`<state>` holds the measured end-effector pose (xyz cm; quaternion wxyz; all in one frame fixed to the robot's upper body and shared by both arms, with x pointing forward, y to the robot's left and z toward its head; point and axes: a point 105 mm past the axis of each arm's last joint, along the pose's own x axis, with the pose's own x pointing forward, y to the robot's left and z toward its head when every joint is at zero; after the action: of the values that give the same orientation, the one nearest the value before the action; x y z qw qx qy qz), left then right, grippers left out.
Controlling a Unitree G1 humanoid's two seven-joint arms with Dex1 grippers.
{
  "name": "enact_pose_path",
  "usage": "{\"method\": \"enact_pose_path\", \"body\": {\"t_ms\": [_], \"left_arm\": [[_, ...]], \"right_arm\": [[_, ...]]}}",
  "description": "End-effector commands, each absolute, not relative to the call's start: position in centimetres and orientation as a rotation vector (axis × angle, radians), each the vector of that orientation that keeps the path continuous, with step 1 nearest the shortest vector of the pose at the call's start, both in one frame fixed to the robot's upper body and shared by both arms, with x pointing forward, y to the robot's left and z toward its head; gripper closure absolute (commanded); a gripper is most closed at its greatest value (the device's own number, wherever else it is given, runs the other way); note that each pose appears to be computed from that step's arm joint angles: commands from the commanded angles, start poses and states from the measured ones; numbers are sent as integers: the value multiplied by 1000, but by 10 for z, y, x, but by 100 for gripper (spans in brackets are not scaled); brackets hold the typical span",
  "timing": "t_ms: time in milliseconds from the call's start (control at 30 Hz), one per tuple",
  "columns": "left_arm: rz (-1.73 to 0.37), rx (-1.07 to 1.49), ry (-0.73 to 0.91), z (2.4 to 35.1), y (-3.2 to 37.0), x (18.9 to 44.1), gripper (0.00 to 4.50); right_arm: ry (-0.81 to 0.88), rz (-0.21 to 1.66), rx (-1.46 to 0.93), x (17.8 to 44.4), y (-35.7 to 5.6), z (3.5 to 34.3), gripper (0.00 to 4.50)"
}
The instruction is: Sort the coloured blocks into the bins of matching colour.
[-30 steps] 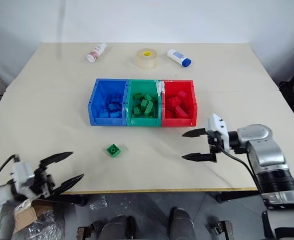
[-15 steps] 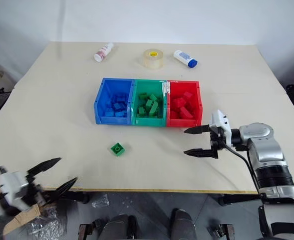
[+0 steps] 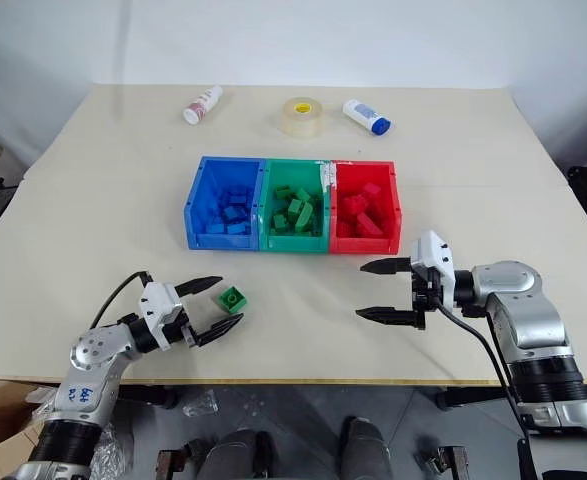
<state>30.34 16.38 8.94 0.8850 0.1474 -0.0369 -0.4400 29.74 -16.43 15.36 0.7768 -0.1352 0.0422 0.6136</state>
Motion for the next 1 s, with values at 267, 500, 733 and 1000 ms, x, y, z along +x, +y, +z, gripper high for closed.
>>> {"method": "enact_pose_path", "body": {"t_ms": [267, 500, 733, 1000], "left_arm": [[-1002, 293, -96, 95, 142, 311, 306], [-985, 314, -268, 154, 118, 348, 306], [-978, 291, -336, 197, 82, 392, 306], [-1057, 352, -320, 209, 54, 412, 144]], "right_arm": [[30, 1223, -301, 286, -181, 170, 0], [11, 1165, -304, 284, -186, 171, 0], [-9, 1115, -290, 280, -186, 171, 0], [-24, 1056, -297, 277, -190, 173, 0]]}}
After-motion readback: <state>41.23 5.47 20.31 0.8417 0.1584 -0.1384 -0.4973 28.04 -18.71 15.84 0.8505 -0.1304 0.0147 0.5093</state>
